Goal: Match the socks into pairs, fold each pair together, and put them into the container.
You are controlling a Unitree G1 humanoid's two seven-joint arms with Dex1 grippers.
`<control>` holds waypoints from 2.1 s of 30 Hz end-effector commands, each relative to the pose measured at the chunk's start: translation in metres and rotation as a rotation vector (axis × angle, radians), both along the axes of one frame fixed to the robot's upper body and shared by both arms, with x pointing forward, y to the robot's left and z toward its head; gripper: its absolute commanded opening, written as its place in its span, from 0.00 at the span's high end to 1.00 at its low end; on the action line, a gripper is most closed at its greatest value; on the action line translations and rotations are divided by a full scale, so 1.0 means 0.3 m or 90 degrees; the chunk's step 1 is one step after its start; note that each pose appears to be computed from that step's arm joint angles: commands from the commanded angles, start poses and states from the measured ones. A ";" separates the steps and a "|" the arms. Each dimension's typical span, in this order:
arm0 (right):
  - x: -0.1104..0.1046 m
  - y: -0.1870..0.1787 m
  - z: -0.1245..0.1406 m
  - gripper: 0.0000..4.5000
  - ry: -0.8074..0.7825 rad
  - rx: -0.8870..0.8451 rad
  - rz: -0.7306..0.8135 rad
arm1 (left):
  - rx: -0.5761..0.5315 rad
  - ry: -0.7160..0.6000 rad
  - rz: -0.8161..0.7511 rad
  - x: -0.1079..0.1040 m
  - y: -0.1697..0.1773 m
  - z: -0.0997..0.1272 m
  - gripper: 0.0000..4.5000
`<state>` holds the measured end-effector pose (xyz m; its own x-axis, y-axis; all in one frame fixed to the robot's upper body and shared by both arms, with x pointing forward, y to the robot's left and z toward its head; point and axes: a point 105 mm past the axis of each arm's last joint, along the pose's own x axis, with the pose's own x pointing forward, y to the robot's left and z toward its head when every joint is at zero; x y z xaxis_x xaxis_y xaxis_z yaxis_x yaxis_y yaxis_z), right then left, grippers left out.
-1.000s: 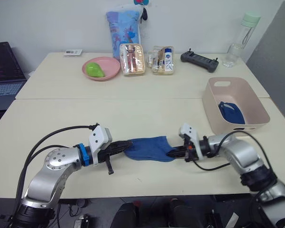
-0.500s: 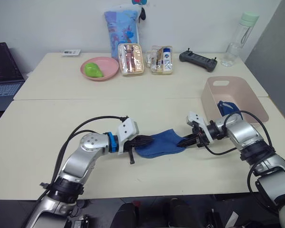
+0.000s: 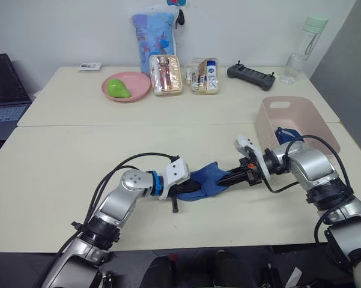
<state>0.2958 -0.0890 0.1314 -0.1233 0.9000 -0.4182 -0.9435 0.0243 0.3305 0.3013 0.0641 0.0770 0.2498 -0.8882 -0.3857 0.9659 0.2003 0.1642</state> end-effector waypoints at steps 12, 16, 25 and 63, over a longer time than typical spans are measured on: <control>-0.033 0.185 -0.020 1.00 0.019 0.076 -0.007 | -0.025 0.024 0.041 -0.039 0.080 0.052 1.00; -0.029 0.209 -0.046 1.00 0.006 0.054 -0.008 | -0.021 0.032 0.051 -0.081 0.181 0.140 1.00; -0.010 0.242 -0.097 1.00 -0.024 0.019 -0.032 | -0.030 -0.010 0.081 -0.077 0.281 0.290 1.00; 0.025 0.101 -0.022 0.25 -0.083 -0.003 -0.061 | -0.005 -0.037 -0.023 -0.083 0.097 0.200 1.00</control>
<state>0.3020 -0.0635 0.1178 0.0175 0.8992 -0.4372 -0.9572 0.1414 0.2524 0.2760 0.0942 0.1352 0.2289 -0.9061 -0.3559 0.9703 0.1829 0.1584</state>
